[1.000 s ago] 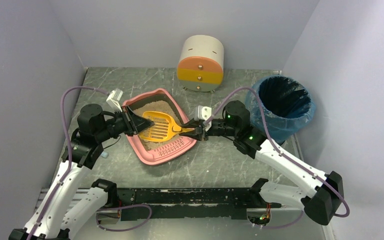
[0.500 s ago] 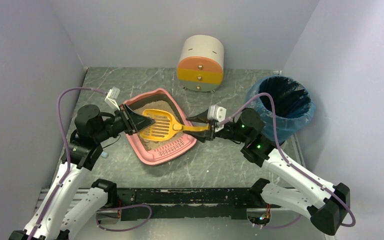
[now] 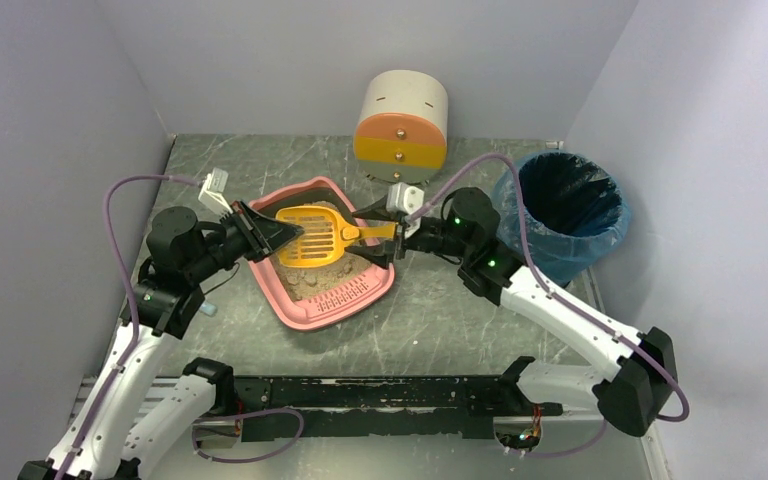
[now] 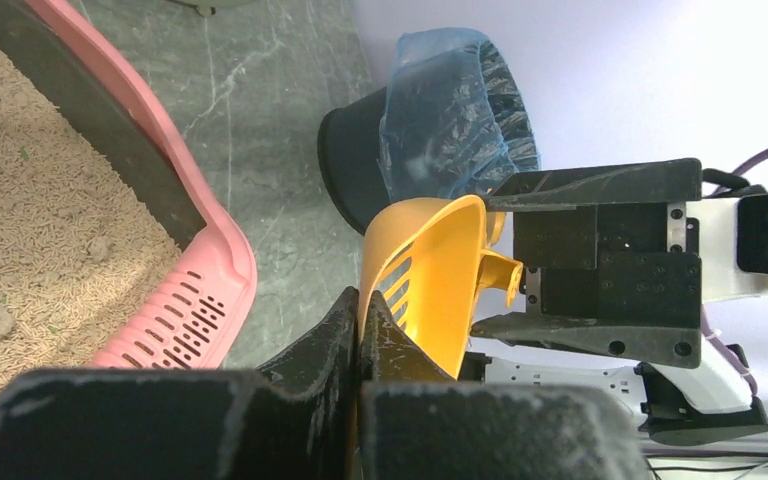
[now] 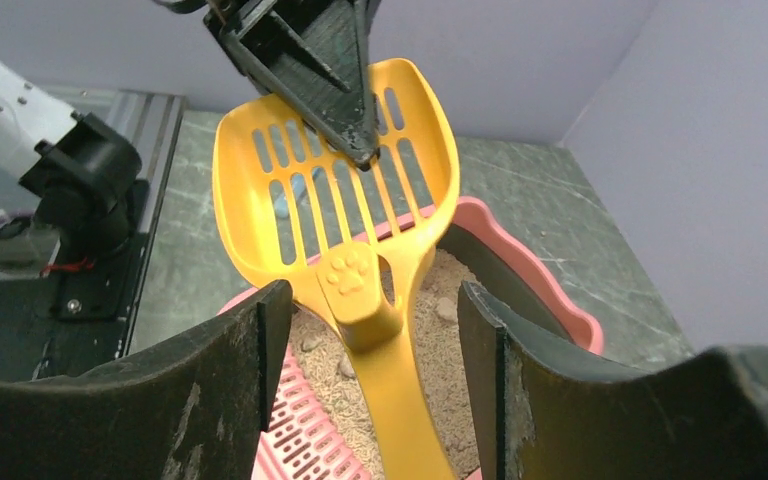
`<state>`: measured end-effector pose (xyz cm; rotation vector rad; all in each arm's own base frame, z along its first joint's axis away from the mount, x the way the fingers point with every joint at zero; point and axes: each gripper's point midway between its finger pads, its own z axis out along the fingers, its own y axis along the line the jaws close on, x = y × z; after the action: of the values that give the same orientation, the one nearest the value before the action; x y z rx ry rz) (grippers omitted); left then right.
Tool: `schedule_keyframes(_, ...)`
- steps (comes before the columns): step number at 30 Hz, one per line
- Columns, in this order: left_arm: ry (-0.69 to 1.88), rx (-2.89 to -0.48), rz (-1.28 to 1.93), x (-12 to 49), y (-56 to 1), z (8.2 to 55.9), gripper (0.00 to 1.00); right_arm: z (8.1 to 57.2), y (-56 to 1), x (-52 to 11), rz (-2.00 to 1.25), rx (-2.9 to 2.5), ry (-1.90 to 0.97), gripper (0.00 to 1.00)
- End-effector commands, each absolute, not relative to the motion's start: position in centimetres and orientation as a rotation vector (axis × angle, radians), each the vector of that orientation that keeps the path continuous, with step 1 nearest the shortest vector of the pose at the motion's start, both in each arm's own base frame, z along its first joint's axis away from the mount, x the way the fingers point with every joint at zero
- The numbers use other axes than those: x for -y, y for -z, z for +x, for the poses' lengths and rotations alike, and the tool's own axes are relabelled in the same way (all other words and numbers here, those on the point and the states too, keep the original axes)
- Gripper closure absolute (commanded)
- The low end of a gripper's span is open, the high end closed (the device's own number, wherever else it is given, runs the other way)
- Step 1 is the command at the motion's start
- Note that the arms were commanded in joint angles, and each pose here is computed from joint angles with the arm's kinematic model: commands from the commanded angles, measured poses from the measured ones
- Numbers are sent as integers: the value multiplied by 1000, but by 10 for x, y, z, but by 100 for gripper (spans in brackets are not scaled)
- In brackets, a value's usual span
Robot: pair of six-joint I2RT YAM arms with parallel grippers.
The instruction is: Clean the litter box
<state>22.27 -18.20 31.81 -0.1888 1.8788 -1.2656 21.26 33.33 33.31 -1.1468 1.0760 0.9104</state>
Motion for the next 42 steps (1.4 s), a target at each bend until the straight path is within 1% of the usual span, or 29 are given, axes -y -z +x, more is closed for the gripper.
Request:
schedule_keyframes(1,1333,-1842,-138,188,-334,214,95,207,-311,-341,-1390,-1049,-873,36)
schedule_keyframes(5,1311,-1867,-141,187,-329,214,95,210,-297,-331,-1442,-1086,-816,41)
schedule_keyframes(7,1322,-1882,-149,189,-327,215,95,210,-297,-323,-1431,-1067,-797,43)
schedule_keyframes(12,1355,-1888,-158,192,-327,215,95,222,-290,-303,-1465,-1116,-744,37)
schedule_keyframes(14,1356,-1894,-155,193,-326,214,95,228,-291,-303,-1446,-1116,-728,40)
schedule_keyframes(17,1344,-1912,-164,192,-323,214,95,227,-291,-305,-1436,-1076,-733,47)
schedule_keyframes(19,1340,-1914,-171,191,-320,215,95,224,-294,-305,-1412,-1036,-734,56)
schedule_keyframes(22,1295,-1932,-188,188,-312,220,95,218,-300,-306,-1380,-982,-761,76)
schedule_keyframes(23,1271,-1936,-192,186,-308,222,94,216,-301,-307,-1377,-978,-774,85)
schedule_keyframes(24,1239,-1937,-197,183,-305,226,87,215,-301,-309,-1373,-977,-794,91)
schedule_keyframes(25,1197,-1938,-197,179,-301,230,75,214,-302,-311,-1364,-981,-824,100)
schedule_keyframes(26,1137,-1942,-204,174,-295,234,66,215,-303,-314,-1344,-993,-853,100)
schedule_keyframes(27,1074,-1943,-211,167,-292,238,59,218,-306,-318,-1307,-1011,-887,100)
schedule_keyframes(29,945,-1925,-204,152,-291,245,52,226,-304,-326,-1250,-1086,-948,100)
schedule_keyframes(32,769,-1862,-228,126,-298,253,44,242,-294,-329,-1198,-1255,-936,100)
schedule_keyframes(36,629,-1803,-247,103,-308,257,32,252,-296,-324,-1084,-1296,-910,100)
schedule_keyframes(39,547,-1792,-274,90,-307,258,7,260,-299,-321,-978,-1353,-914,100)
schedule_keyframes(40,534,-1792,-273,88,-306,257,4,267,-297,-318,-922,-1402,-900,100)
schedule_keyframes(42,503,-1792,-275,83,-303,256,3,273,-291,-313,-817,-1513,-911,100)
